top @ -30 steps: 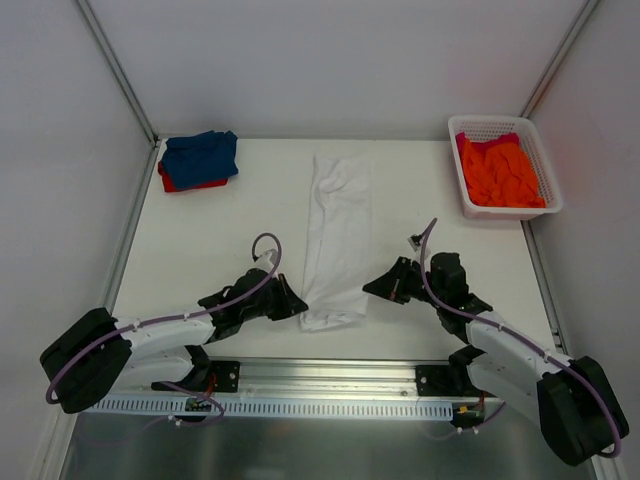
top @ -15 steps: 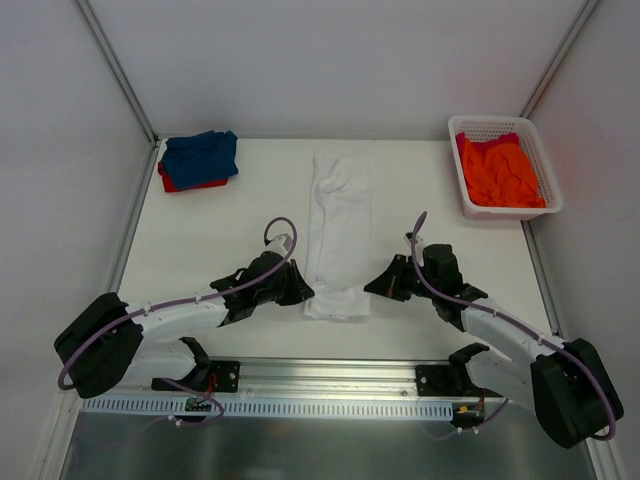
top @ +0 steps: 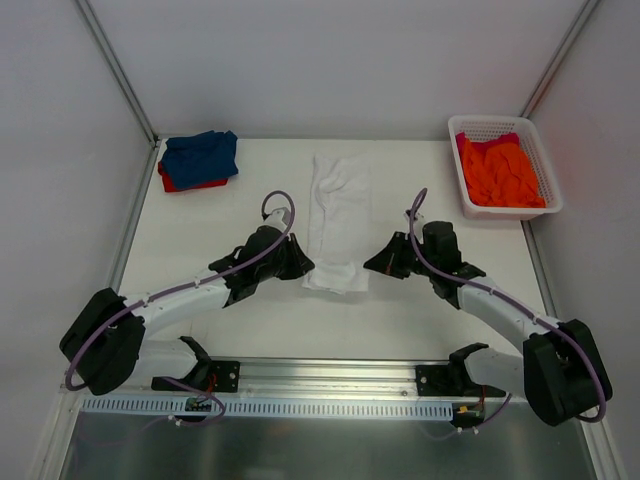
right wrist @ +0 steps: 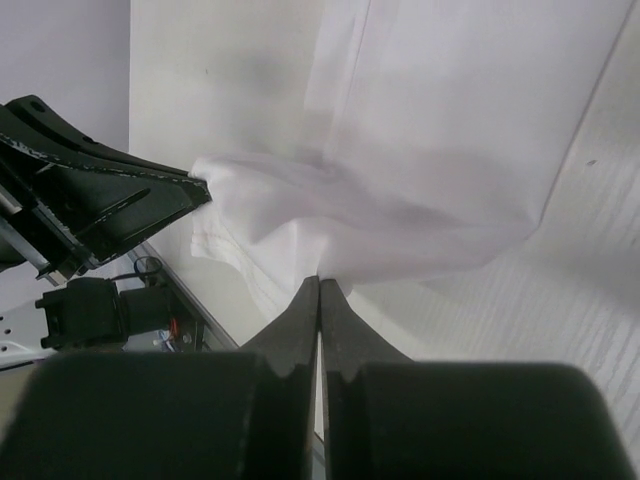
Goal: Fold and stack the t-shirts
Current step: Fold the tshirt
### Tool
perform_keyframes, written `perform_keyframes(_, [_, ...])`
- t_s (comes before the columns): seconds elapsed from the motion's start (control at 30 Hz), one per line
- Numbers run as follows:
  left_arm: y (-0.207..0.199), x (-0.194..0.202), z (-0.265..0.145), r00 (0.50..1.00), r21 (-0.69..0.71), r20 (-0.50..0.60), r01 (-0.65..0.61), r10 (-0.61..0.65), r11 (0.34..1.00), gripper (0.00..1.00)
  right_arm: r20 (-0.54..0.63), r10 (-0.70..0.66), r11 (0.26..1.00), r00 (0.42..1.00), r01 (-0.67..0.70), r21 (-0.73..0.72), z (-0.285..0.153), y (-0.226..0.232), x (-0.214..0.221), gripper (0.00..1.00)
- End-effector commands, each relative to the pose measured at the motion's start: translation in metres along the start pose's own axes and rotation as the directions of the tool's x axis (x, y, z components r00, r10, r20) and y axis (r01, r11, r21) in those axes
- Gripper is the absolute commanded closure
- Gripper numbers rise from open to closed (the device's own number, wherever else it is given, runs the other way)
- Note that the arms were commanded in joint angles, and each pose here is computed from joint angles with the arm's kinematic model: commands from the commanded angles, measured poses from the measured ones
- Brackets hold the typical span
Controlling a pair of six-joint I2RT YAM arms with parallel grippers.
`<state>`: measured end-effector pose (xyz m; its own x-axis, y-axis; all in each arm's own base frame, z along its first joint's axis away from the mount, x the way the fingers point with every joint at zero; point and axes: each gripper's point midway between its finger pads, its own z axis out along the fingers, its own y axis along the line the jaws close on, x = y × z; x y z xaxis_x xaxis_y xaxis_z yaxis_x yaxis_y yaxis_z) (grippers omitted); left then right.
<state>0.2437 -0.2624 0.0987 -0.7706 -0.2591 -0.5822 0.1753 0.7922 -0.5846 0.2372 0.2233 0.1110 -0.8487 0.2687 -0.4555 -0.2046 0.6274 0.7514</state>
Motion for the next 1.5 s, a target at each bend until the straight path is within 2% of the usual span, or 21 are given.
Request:
perform_keyframes(0.0, [-0.009,-0.027,0.003,0.998,0.013,0.046,-0.046,0.045,0.999,1.00,0.041,-0.038,0.999,0.998,0.038,-0.007,0.002,0.007,-0.028,1.00])
perform_keyframes(0.4, [-0.025,-0.090,0.027,0.994,0.059,0.083,-0.080,0.075,0.995,1.00,0.082,-0.055,0.998,0.995,0.055,-0.003,0.015,0.009,-0.090,1.00])
perform_keyframes(0.63, [-0.017,-0.113,0.057,0.996,0.055,0.059,-0.073,0.070,0.996,1.00,0.075,-0.039,0.999,0.996,0.039,-0.004,0.033,0.001,-0.120,1.00])
perform_keyframes(1.0, [0.004,-0.127,0.105,0.999,0.056,0.002,-0.037,0.037,0.998,1.00,0.037,0.027,0.999,0.999,-0.028,0.028,0.070,-0.033,-0.135,1.00])
perform_keyframes(1.47, [0.028,-0.166,0.136,1.000,0.070,0.008,0.007,-0.008,0.998,1.00,0.047,0.079,0.996,0.996,-0.080,0.029,0.099,-0.056,-0.169,1.00])
